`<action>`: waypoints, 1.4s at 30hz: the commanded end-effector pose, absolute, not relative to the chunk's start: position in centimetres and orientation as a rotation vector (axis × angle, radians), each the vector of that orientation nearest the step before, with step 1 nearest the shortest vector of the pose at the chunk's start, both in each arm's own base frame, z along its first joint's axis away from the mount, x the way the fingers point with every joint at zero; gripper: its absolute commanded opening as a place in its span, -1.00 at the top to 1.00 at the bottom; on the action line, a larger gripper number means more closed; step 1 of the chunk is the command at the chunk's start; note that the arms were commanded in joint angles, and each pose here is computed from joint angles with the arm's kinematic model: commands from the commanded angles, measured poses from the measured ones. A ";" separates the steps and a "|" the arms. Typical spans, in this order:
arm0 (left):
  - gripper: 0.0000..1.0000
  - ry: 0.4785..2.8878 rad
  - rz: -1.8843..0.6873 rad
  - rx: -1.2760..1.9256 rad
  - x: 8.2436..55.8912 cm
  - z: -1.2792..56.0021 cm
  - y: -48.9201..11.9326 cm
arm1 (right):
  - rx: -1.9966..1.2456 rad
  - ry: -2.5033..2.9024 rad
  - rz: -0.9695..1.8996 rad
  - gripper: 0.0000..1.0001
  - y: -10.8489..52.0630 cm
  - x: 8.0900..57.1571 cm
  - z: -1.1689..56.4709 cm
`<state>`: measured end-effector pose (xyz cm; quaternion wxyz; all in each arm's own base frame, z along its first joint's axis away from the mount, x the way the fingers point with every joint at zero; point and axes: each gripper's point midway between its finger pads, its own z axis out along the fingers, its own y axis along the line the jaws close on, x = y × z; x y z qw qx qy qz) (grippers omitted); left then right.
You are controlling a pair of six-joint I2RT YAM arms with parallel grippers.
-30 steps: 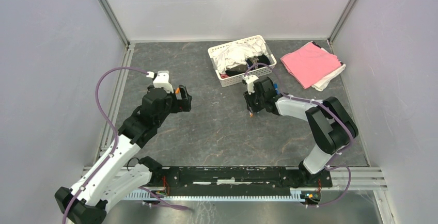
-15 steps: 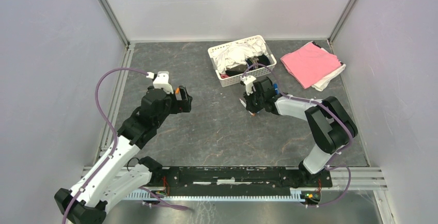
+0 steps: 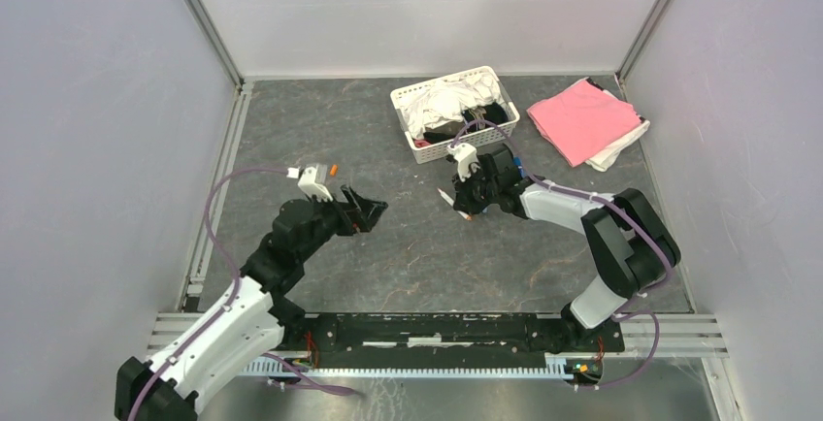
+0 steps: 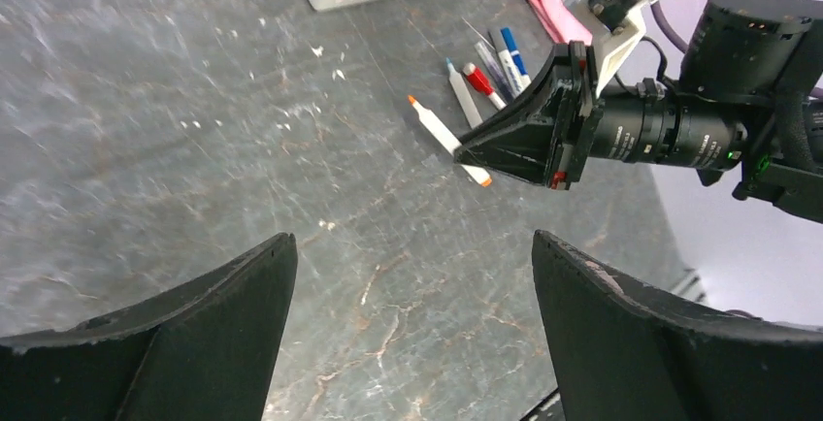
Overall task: Insert the pens into the pen caps
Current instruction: Pick up the pen from the center of the board.
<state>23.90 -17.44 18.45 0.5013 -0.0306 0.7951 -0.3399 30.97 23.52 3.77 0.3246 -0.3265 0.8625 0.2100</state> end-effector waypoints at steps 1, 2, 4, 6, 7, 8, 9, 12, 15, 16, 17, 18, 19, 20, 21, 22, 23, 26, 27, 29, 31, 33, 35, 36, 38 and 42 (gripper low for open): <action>-0.90 1.735 -1.145 -0.215 23.6 21.0 -19.6 | -0.871 2.185 0.651 0.95 25.0 30.6 5.5; -0.91 1.726 -1.161 -0.237 23.7 20.7 -19.6 | -0.871 2.184 0.667 0.95 25.2 30.5 5.5; -0.91 1.711 -1.181 -0.279 24.0 19.7 -19.6 | -0.877 2.176 0.694 0.96 25.4 30.2 5.6; -0.92 1.701 -1.209 -0.326 24.3 18.9 -19.7 | -0.855 2.184 0.732 0.96 25.8 29.9 5.7; -0.92 1.705 -1.225 -0.353 24.5 18.4 -19.9 | -0.849 2.183 0.748 0.97 25.9 29.9 5.8; -0.91 1.712 -1.230 -0.365 24.8 17.9 -20.1 | -0.844 2.183 0.765 0.97 26.0 29.8 5.8; -0.90 1.719 -1.242 -0.384 25.0 17.5 -20.3 | -0.839 2.186 0.793 0.97 26.2 29.5 5.8; -0.88 1.717 -1.263 -0.408 26.0 16.8 -21.2 | -0.817 2.184 0.871 0.98 26.6 29.0 6.0; -0.87 1.731 -1.284 -0.408 26.8 16.1 -22.7 | -0.801 2.180 0.921 0.99 26.8 28.7 6.2; -0.87 1.739 -1.288 -0.402 27.0 15.8 -23.4 | -0.796 2.176 0.941 0.99 26.9 28.5 6.3; -0.87 1.748 -1.289 -0.396 27.1 15.6 -24.0 | -0.793 2.172 0.957 0.99 27.0 28.4 6.5; -0.87 1.766 -1.282 -0.400 27.6 15.0 -24.7 | -0.794 2.167 0.974 0.99 27.2 28.3 6.6; -0.87 1.774 -1.284 -0.401 27.8 14.6 -25.2 | -0.789 2.162 0.987 0.99 27.3 28.2 6.8; -0.87 1.780 -1.294 -0.401 27.9 14.3 -25.8 | -0.786 2.159 1.002 0.99 27.4 28.1 6.9; -0.87 1.789 -1.304 -0.407 28.0 13.8 -26.3 | -0.786 2.154 1.017 0.99 27.5 28.0 7.0; -0.86 1.797 -1.315 -0.416 28.2 13.3 -26.7 | -0.781 2.149 1.027 0.99 27.6 27.9 7.2; -0.84 1.800 -1.328 -0.426 28.4 12.9 -27.1 | -0.781 2.145 1.039 0.99 27.6 27.8 7.3; -0.78 1.784 -1.394 -0.477 29.0 12.0 -28.3 | -0.777 2.138 1.066 1.00 27.8 27.6 7.6; -0.75 1.771 -1.422 -0.495 29.1 11.9 -28.6 | -0.777 2.135 1.076 1.00 27.9 27.5 7.7; -0.70 1.738 -1.481 -0.534 29.5 11.6 -29.1 | -0.774 2.134 1.091 1.00 28.0 27.3 7.7; -0.73 1.704 -1.541 -0.570 29.8 11.4 -29.6 | -0.774 2.135 1.099 1.00 28.1 27.3 7.7; -0.75 1.699 -1.584 -0.598 29.8 10.6 -30.2 | -0.773 2.135 1.103 1.00 28.1 27.3 7.7; -0.73 1.692 -1.605 -0.606 29.7 10.2 -30.5 | -0.771 2.139 1.105 1.00 28.1 27.2 7.7; -0.71 1.696 -1.610 -0.605 29.6 10.1 -30.7 | -0.771 2.143 1.105 1.00 28.1 27.2 7.6; -0.63 1.705 -1.615 -0.599 29.3 9.9 -31.0 | -0.770 2.145 1.103 1.00 28.1 27.2 7.5; -0.37 1.721 -1.628 -0.605 29.0 9.5 -31.5 | -0.766 2.150 1.121 1.00 28.3 27.1 7.4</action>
